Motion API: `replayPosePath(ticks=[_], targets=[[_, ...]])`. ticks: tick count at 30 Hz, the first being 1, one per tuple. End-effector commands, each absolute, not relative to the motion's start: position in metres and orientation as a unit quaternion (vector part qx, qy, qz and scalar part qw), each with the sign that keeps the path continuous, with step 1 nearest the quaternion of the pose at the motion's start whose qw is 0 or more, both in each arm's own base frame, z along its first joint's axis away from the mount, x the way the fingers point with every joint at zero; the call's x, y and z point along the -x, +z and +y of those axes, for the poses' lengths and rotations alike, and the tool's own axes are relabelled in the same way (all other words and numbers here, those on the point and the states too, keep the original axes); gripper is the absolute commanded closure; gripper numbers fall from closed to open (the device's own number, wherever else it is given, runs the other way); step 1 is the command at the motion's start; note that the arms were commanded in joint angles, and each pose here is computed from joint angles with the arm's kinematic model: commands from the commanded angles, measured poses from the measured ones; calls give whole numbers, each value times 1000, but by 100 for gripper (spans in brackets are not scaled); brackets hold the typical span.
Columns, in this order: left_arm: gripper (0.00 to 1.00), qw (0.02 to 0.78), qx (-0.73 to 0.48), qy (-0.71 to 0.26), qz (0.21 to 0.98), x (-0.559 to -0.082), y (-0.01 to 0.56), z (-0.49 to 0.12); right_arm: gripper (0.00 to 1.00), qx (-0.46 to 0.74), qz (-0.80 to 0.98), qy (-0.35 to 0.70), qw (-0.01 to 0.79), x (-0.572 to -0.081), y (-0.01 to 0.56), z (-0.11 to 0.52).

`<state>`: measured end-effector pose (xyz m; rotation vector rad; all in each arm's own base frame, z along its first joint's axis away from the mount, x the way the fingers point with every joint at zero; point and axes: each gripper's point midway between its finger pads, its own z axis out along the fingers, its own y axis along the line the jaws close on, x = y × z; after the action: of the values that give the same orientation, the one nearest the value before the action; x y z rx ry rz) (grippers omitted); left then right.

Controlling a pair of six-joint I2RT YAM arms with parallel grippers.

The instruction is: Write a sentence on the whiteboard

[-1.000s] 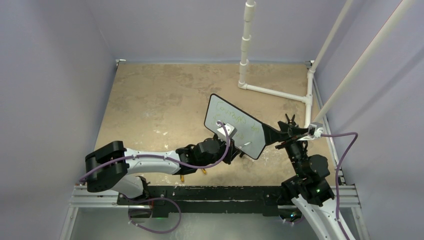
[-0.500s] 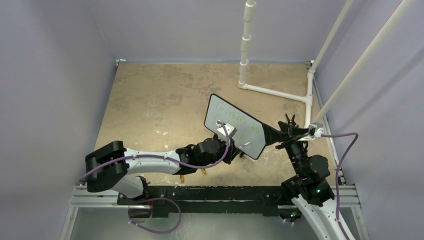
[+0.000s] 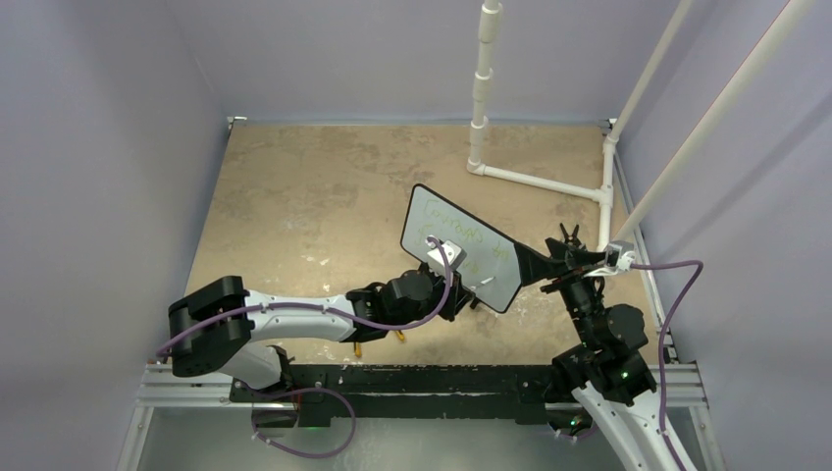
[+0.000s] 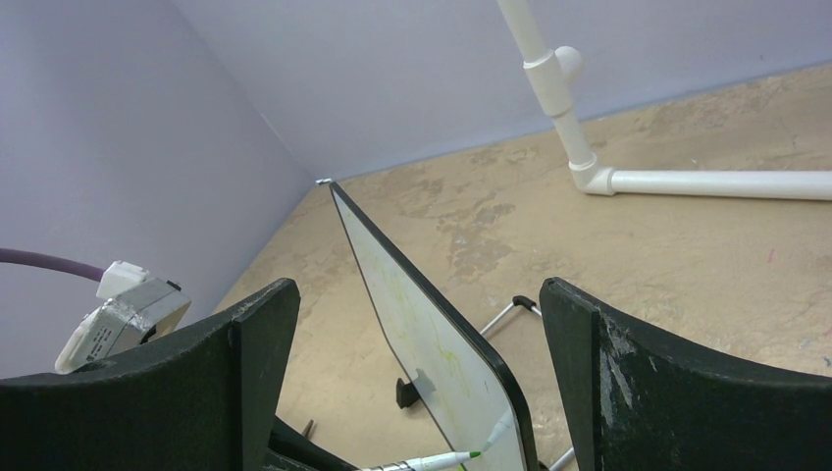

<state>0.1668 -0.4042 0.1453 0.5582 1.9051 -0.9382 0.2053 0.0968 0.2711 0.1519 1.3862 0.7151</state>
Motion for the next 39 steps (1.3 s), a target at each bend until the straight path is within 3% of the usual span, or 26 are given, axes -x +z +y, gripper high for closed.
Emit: replayPosePath(ticks=[1, 39], targets=[[100, 460, -220, -396, 764, -168, 161, -414, 5, -71, 613, 329, 714, -203, 277, 96], [100, 447, -234, -400, 765, -163, 153, -421, 5, -72, 613, 330, 714, -203, 277, 96]])
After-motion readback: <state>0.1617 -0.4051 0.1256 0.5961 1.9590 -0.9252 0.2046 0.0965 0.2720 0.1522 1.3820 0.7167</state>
